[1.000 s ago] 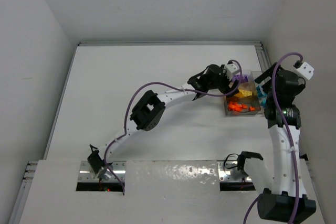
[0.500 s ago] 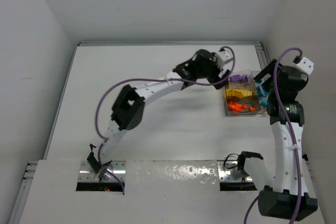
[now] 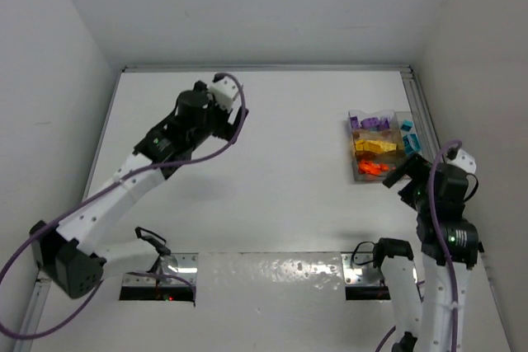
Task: Sort the legos into containers by color
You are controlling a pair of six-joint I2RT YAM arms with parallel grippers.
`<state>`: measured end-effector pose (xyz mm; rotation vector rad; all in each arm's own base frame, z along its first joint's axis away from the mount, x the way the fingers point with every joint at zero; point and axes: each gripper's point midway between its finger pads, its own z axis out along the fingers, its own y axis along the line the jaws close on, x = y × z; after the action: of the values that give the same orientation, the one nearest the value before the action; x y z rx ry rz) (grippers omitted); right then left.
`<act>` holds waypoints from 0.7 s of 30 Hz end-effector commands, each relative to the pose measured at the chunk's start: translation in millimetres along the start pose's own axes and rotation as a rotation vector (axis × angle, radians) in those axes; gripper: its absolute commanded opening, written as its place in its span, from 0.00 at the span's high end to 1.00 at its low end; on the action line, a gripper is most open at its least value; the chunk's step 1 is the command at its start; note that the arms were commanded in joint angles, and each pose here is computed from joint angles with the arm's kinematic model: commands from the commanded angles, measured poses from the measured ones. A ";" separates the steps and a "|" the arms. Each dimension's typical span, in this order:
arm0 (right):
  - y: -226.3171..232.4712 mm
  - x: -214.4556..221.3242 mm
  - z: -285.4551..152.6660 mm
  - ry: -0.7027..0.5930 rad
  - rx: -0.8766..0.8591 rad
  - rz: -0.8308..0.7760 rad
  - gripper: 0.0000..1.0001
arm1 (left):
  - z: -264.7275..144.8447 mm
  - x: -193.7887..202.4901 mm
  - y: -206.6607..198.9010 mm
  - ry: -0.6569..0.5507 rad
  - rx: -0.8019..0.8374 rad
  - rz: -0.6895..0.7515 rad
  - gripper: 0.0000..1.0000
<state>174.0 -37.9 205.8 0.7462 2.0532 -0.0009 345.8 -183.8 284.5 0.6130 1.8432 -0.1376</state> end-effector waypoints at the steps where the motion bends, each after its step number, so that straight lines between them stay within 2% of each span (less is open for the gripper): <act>1: -12.7 24.6 -21.2 0.066 0.044 0.087 0.01 | -32.5 56.8 23.4 0.108 -0.177 -0.064 0.15; 4: -16.9 25.5 -37.3 0.028 0.038 0.123 0.01 | -56.5 90.8 42.6 0.147 -0.287 -0.094 0.14; 10: -27.5 37.8 -54.5 -0.024 0.035 0.199 0.01 | -75.7 129.9 71.7 0.215 -0.444 0.038 0.10; 16: -44.5 52.1 -63.9 -0.056 0.073 0.229 0.01 | -77.9 157.6 58.5 0.243 -0.398 -0.003 0.09; 21: -51.0 57.0 -68.9 -0.059 0.095 0.244 0.01 | -77.8 163.8 53.8 0.249 -0.384 -0.025 0.09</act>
<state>81.1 -27.2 187.4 0.9938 1.9161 0.0482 264.9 -51.6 165.8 0.4069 2.0784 0.3128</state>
